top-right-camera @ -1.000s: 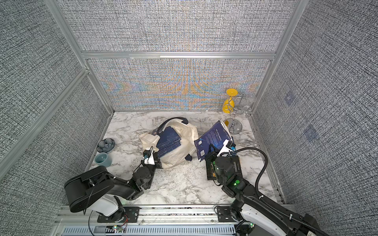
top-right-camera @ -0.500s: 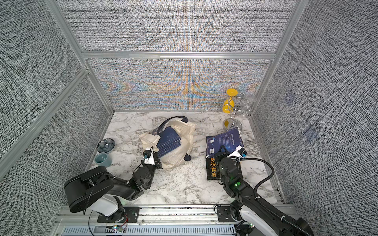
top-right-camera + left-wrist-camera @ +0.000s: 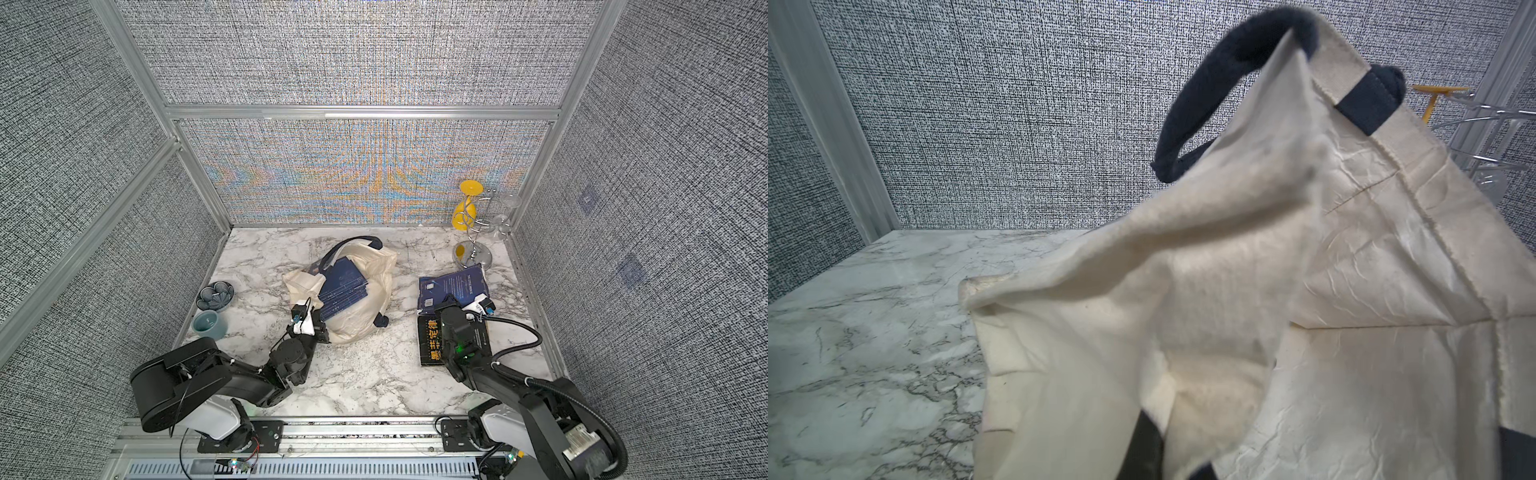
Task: Take out the books from the canvas bag
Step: Place the book on the book.
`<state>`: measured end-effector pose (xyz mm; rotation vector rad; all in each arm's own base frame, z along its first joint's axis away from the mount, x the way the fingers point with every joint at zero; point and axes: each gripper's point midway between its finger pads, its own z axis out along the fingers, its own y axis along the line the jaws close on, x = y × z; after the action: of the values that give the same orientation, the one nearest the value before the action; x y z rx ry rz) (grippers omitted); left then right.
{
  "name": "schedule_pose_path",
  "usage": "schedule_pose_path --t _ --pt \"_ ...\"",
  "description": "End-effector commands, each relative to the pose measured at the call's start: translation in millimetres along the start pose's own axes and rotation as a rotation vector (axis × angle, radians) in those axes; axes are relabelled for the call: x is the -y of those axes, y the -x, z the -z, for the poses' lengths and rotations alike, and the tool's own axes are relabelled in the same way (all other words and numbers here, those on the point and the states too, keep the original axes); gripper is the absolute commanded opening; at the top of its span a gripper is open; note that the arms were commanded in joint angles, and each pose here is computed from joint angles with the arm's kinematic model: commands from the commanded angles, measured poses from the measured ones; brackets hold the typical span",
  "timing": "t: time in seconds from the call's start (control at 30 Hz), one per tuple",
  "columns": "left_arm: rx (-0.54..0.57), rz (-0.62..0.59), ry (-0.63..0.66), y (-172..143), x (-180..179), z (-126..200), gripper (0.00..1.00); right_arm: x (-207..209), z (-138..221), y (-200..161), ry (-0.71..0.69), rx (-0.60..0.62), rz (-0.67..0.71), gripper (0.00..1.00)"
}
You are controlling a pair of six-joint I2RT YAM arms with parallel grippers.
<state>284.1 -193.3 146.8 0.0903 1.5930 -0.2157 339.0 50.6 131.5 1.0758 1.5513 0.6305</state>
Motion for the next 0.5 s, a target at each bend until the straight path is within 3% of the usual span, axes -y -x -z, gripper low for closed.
schedule_pose_path --t 0.0,0.47 --pt "0.011 -0.002 0.007 3.2 -1.7 0.1 0.00 -17.7 -11.3 5.1 0.062 0.011 -0.094 0.00" --pt "0.008 -0.009 0.003 2.2 -0.4 -0.5 0.00 11.4 -43.3 -16.6 -0.026 -0.094 -0.136 0.01"
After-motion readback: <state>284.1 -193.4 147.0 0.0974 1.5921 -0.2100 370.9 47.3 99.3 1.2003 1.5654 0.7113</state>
